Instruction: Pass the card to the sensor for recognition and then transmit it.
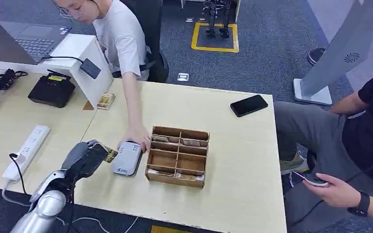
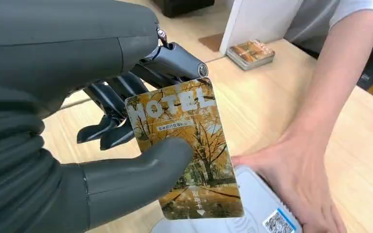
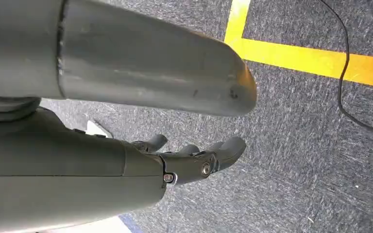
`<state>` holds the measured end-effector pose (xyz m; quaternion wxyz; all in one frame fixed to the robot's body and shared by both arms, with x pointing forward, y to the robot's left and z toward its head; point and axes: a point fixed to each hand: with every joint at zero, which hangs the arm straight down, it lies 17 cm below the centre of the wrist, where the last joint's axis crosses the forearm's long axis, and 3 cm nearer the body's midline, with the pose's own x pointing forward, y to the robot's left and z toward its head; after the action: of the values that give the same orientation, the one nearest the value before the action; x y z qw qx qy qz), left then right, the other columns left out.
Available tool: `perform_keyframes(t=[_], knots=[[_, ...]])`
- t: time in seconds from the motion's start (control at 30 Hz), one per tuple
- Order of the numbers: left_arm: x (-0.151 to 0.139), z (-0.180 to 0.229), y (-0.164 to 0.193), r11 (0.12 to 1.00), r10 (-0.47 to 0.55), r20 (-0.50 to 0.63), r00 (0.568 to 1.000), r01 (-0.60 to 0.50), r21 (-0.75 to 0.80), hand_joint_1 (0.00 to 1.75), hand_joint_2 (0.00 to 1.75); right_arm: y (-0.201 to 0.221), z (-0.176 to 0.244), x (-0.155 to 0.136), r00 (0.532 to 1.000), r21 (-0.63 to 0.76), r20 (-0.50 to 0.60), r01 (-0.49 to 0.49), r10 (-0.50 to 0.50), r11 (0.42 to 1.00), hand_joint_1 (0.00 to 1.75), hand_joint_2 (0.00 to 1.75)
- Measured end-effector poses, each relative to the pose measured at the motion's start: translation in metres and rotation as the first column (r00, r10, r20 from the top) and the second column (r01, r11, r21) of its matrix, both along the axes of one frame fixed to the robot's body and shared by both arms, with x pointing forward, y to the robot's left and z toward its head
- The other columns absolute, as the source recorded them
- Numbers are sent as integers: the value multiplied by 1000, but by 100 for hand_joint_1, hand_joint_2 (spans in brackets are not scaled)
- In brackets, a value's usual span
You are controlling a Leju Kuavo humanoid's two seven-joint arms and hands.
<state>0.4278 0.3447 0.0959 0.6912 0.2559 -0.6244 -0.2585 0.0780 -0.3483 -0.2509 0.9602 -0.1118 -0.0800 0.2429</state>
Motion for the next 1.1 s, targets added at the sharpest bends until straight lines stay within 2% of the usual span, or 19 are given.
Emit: perform_keyframes(t=[0.63, 0.9, 1.1], knots=[[-4, -3, -41, 992, -27, 21, 999, 29, -123, 175, 175, 3, 0, 4, 1000, 4, 6, -17, 17, 1000, 0, 0], [-2, 4, -55, 979, -7, 58, 998, 19, -204, 175, 175, 2, 0, 7, 1000, 0, 10, -22, 22, 1000, 0, 0], [1, 7, -63, 979, -1, 75, 997, 16, -202, 175, 175, 3, 0, 11, 999, -1, 14, -33, 33, 999, 0, 0]])
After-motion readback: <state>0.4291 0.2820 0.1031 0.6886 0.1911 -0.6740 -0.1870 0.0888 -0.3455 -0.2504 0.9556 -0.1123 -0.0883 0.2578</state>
